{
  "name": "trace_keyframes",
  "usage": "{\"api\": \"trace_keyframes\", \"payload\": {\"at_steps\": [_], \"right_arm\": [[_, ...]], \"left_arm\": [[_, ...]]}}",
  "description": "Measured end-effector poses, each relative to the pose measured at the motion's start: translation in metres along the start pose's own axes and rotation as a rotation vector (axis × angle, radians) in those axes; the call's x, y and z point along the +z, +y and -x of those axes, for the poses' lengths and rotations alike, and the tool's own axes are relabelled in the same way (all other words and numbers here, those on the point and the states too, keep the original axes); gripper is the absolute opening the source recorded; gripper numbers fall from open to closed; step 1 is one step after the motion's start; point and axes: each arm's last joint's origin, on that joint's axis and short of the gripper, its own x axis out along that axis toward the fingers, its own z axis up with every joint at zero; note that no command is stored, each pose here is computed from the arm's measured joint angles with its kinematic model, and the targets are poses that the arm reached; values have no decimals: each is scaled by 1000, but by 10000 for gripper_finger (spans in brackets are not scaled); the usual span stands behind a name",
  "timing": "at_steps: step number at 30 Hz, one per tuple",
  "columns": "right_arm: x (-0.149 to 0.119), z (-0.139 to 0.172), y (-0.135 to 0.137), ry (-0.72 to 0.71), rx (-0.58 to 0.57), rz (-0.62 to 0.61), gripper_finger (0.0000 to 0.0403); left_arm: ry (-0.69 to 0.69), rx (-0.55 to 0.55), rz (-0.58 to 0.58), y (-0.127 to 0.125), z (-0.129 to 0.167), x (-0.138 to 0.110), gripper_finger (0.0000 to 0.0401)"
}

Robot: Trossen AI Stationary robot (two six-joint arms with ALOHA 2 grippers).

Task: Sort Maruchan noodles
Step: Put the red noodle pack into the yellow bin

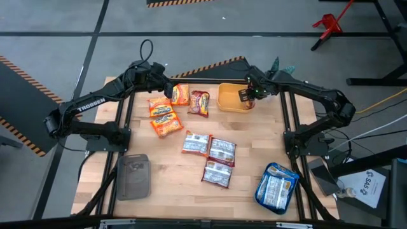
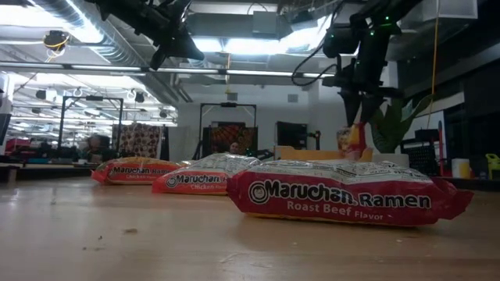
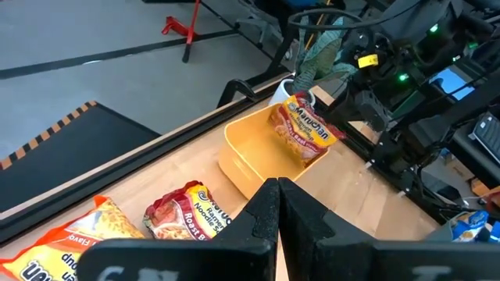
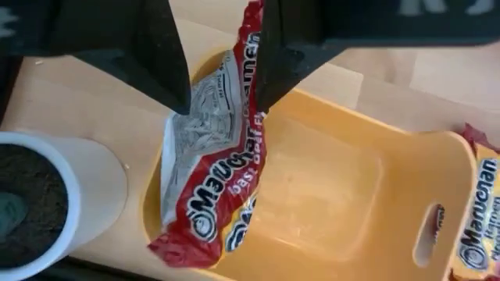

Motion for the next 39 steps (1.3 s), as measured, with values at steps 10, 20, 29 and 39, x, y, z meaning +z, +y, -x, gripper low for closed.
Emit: {"api": "trace_keyframes", "payload": {"at_steps": [10,20,29,39], "right_arm": [[15,14,10,-99,97,-12,127],[11,-29,43,-22,121,55,127],[18,-69,61,-10,181,35,127],[16,-106,67,49,152,40,127]], "left_arm": [[17,7,-19,1,0,-2,0],[126,-59,-4,5,-20,-11,0],[193,-34,-16,13,-43,-20,0],[258,-26,-2,20,-61,-30,0]]}}
